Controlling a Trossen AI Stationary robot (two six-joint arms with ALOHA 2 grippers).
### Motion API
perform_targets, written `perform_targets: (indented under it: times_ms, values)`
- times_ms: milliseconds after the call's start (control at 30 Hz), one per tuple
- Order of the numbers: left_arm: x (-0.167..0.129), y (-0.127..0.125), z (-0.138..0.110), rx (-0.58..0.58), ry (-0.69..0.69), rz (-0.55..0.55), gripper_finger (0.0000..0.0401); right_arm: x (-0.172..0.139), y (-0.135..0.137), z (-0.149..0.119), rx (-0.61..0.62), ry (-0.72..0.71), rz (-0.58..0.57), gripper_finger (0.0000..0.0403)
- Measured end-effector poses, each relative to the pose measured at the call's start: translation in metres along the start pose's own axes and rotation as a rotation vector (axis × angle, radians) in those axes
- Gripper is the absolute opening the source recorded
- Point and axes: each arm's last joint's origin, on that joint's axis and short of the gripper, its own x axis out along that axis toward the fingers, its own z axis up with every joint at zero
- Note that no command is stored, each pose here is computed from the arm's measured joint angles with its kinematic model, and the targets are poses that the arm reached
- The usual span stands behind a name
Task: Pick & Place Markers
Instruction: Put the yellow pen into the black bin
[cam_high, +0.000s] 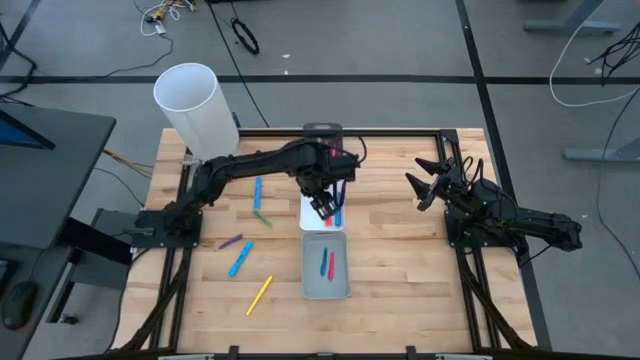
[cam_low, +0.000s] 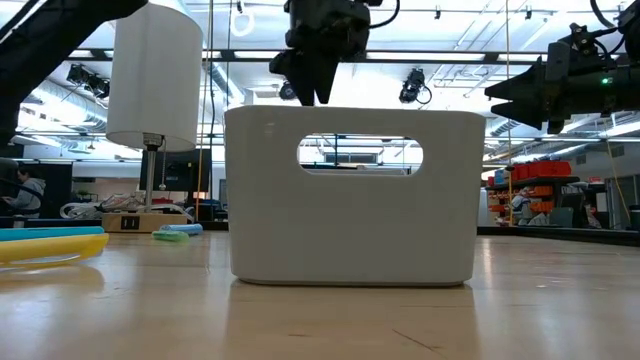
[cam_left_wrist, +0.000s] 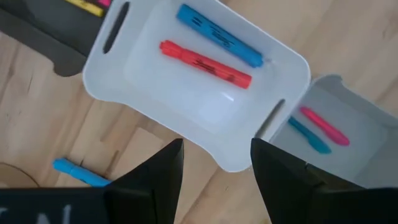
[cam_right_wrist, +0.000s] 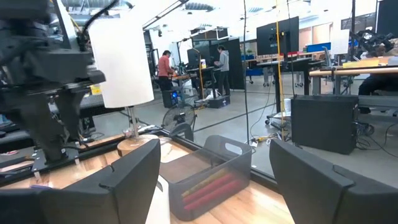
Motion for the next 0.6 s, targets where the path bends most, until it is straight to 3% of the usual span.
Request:
perform_targets:
  times_ms: [333,600]
  values:
    - [-0.020,-0.017,-0.021,0.076,-0.047,0.016,0.0193,0.000,0.000,0.000,0.000,0.000,0.000,0.0302]
    - [-0.036,-0.007,-0.071,-0.006,0.005,0.062,0.0193,0.000,0.000,0.000,0.000,0.000,0.000,0.0302]
